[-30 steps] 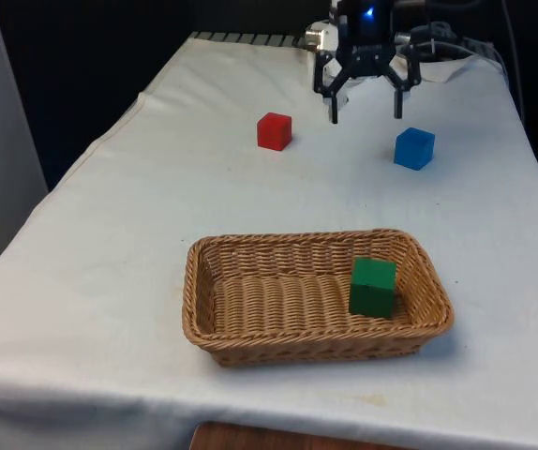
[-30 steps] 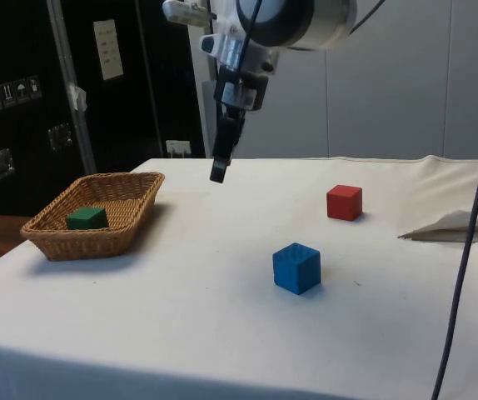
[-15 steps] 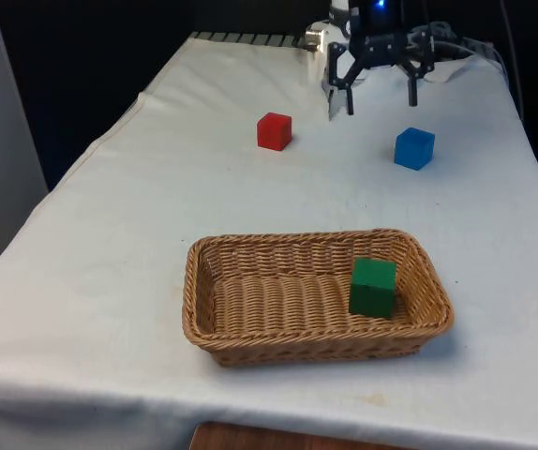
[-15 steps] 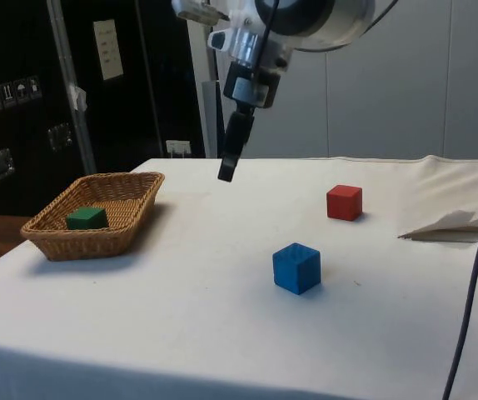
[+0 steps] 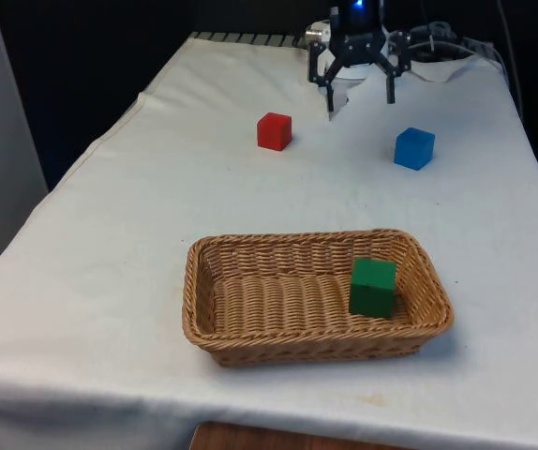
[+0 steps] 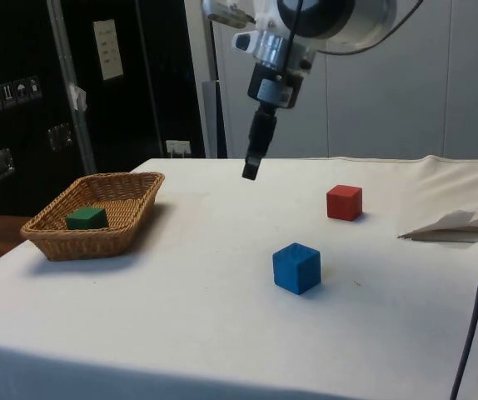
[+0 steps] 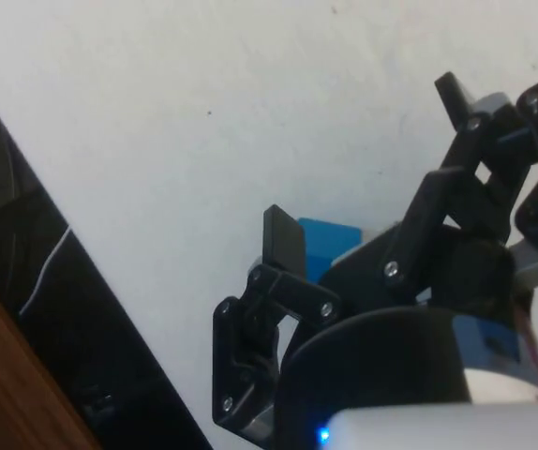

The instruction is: Pick up exactly two blocks and place them into the basket.

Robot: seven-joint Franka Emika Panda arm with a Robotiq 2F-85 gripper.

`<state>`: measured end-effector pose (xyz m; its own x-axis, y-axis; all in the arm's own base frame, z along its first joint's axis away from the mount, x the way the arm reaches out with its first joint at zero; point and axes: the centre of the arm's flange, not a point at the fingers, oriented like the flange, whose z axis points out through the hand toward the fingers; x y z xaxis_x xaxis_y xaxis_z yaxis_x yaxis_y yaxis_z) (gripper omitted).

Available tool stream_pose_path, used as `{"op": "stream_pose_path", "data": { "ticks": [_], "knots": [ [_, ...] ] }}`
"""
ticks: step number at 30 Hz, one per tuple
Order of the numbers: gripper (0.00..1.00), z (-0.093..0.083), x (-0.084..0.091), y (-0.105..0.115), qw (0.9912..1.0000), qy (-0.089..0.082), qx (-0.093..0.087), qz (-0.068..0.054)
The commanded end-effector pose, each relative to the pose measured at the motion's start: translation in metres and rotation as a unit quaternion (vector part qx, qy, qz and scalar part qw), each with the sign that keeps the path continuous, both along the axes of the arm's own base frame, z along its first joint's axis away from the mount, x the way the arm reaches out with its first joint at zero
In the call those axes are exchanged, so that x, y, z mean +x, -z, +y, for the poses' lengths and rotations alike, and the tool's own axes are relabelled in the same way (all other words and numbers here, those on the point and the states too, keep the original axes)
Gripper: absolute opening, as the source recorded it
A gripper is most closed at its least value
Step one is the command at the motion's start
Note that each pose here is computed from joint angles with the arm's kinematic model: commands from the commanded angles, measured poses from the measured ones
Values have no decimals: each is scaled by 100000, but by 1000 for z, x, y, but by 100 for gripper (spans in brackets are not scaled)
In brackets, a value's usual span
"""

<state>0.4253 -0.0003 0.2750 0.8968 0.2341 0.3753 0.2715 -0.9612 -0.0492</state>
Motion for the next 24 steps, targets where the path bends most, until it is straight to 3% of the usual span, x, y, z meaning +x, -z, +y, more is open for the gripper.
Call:
{"op": "stream_pose_path", "data": {
  "ticks": [1,8,9,13,24],
  "knots": [
    [100,-2,-2,1,100000,-97,-67,-24],
    [100,-22,-21,9,99992,-216,-1177,-443],
    [100,-17,-16,5,99997,-285,-567,-494],
    [100,-32,-31,12,99983,-324,-1660,-690],
    [100,-31,-37,11,99988,-592,-926,-1095]
  ]
}}
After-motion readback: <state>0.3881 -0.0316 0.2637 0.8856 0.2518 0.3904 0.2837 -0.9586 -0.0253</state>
